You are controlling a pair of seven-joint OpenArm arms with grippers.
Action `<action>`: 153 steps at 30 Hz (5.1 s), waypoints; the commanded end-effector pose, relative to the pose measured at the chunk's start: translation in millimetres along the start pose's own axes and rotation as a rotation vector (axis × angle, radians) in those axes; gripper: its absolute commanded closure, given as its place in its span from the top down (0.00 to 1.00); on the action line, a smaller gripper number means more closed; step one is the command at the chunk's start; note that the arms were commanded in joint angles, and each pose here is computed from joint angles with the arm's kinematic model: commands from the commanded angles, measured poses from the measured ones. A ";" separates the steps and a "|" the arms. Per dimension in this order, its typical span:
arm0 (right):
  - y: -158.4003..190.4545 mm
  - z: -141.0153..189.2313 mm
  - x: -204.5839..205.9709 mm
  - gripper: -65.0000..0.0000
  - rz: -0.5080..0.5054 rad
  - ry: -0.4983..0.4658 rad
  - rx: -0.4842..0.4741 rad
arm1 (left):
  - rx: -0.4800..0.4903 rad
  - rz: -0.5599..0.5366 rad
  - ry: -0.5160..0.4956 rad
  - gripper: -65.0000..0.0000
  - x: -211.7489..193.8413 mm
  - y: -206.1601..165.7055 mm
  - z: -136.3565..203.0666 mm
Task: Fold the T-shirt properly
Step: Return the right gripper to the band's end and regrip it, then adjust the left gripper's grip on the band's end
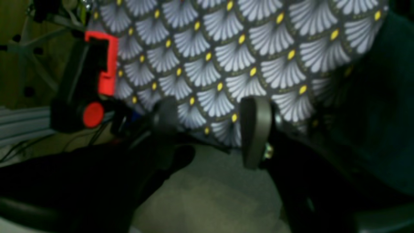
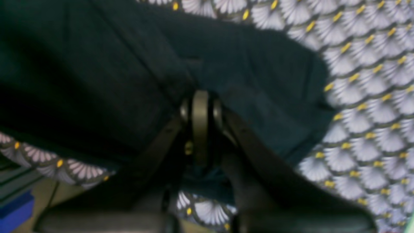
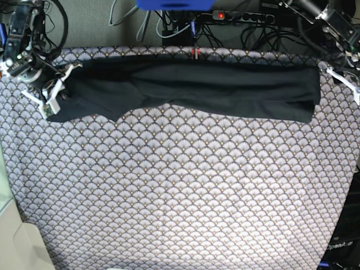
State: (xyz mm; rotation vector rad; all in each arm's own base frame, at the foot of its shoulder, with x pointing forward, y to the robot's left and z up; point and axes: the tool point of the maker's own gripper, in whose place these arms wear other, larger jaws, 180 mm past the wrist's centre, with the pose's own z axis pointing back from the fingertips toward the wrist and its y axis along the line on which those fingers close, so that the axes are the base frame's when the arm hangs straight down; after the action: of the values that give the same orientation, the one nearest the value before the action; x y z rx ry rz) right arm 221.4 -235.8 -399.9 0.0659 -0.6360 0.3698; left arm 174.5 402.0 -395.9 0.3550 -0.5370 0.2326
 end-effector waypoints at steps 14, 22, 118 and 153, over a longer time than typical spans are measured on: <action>-6.5 -17.7 -26.3 0.00 -0.099 -0.011 0.026 | -0.006 0.037 -0.044 0.49 27.6 -11.8 11.0; 5.3 -22.5 -23.9 0.00 -0.079 -0.008 0.058 | 0.013 0.056 0.003 0.49 42.7 -5.0 31.6; 4.2 -29.9 -19.6 0.00 -0.010 0.025 0.028 | -0.458 -0.013 0.146 0.62 6.7 -147.8 -7.9; 4.7 -30.2 -20.1 0.00 -0.010 0.027 0.030 | -0.324 0.061 0.061 0.88 28.3 -97.6 6.7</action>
State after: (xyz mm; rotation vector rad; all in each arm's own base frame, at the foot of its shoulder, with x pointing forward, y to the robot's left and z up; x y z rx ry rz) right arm 228.6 -230.7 -431.4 0.1037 -0.6474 0.3506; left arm 219.9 308.2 -409.1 0.0018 -0.4937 0.2138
